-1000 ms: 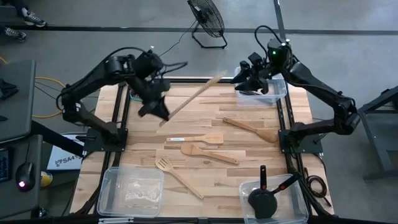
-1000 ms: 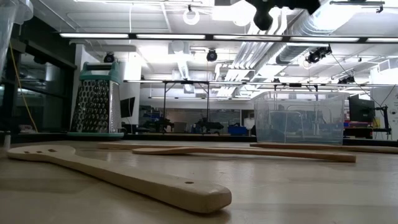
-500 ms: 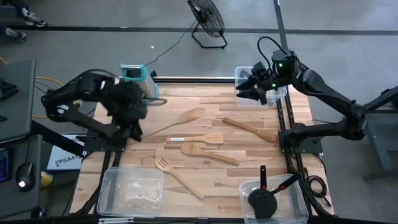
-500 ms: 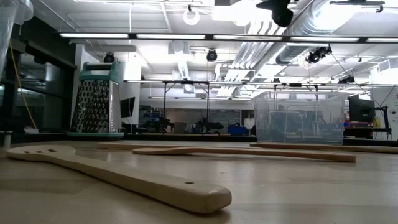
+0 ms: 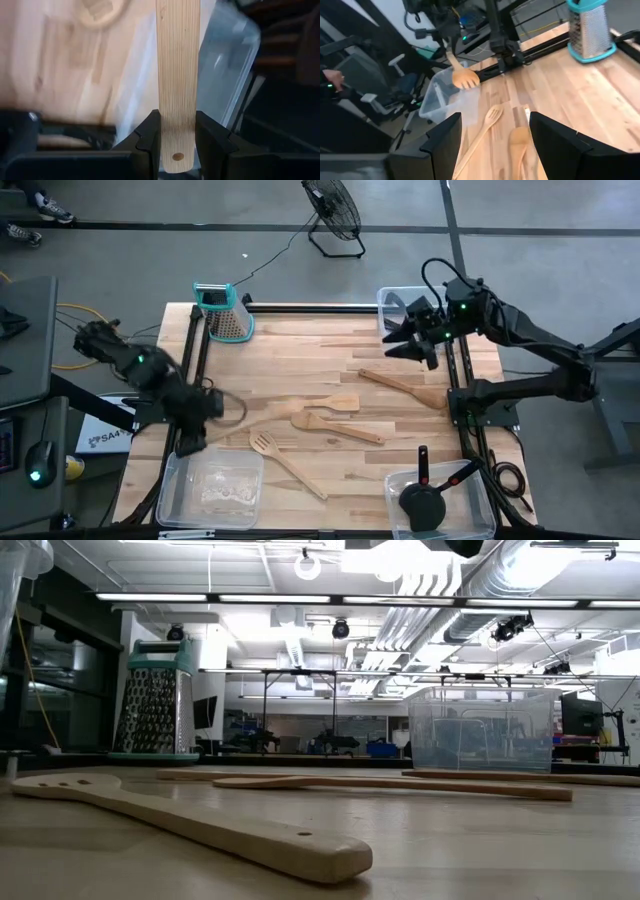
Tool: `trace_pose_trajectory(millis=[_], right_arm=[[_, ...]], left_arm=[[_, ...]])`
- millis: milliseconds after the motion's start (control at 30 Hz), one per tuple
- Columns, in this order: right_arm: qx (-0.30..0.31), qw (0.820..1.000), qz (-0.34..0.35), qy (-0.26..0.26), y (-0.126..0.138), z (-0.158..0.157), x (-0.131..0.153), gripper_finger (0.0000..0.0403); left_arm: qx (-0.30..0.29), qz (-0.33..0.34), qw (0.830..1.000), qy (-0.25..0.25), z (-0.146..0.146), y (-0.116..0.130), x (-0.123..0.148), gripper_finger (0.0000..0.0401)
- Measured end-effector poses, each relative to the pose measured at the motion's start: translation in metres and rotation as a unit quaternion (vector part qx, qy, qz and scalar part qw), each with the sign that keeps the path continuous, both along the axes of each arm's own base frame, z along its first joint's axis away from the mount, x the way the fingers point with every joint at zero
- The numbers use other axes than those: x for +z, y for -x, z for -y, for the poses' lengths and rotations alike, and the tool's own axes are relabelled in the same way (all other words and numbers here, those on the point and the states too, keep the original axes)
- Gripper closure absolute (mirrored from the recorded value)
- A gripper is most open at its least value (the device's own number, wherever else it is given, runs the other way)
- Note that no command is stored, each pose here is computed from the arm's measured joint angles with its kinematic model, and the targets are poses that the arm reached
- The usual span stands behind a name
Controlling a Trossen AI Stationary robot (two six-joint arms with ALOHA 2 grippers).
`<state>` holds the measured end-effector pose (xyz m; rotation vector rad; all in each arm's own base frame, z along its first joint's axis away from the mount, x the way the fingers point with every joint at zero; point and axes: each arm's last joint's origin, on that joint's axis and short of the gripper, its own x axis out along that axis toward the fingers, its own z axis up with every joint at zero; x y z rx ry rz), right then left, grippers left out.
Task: Pick & Place Kitchen Items
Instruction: Put the light brown serving fork into the bottom left transparent bin
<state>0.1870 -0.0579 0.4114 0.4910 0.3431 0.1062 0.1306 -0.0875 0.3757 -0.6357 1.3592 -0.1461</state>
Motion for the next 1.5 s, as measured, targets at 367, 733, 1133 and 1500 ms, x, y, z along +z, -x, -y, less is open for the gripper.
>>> trace_pose_trajectory(millis=[367,733,1133,1500], right_arm=[[0.035,0.999,-0.023,0.004,-0.006,-0.025,-0.004,0.0177],[0.042,0.999,-0.035,0.003,-0.009,-0.045,-0.005,0.0177],[0.047,0.998,-0.036,0.007,-0.01,-0.054,-0.005,0.0177],[0.05,0.998,-0.036,0.006,-0.01,-0.054,-0.005,0.0177]], left_arm=[[-0.054,-0.03,0.997,-0.055,0.05,0.021,-0.027,0.0315],[-0.025,0.035,0.992,-0.115,0.1,0.035,-0.044,0.0315],[0.043,0.025,0.987,-0.151,0.16,0.048,-0.086,0.0315],[0.073,0.01,0.982,-0.173,0.176,0.054,-0.104,0.0315]])
